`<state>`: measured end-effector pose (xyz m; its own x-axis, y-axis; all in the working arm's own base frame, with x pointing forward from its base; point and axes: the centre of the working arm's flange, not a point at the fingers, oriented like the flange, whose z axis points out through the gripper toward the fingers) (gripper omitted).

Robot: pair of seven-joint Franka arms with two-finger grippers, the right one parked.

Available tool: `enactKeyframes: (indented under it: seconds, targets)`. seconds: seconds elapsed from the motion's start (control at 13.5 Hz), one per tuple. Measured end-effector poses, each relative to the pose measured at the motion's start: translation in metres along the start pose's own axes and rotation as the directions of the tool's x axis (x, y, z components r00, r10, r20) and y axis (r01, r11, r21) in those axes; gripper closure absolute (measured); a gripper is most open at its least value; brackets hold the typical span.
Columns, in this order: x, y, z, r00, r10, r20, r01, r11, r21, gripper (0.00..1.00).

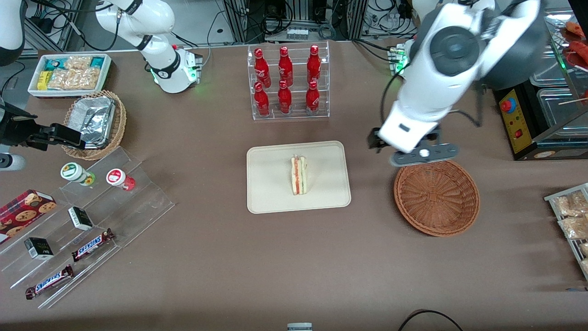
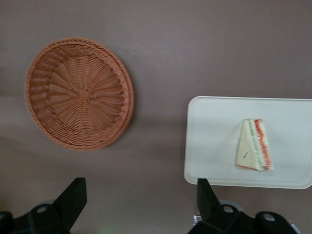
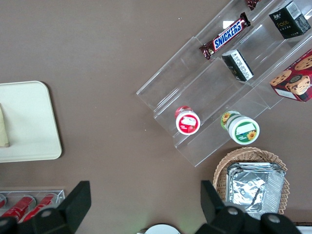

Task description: Place sandwich from basket to tray

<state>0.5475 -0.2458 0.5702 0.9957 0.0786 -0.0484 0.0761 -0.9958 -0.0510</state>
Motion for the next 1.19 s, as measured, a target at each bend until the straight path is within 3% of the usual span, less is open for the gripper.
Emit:
enactKeyframes:
  seconds: [0.52, 1.19]
  targets:
    - [-0.005, -0.139, -0.025, 0.99, 0.143, -0.001, -0.143, 0.989, -0.024, 0.0]
    - [0.011, -0.215, -0.03, 0.999, 0.053, -0.011, -0.054, 0.997, -0.05, 0.0]
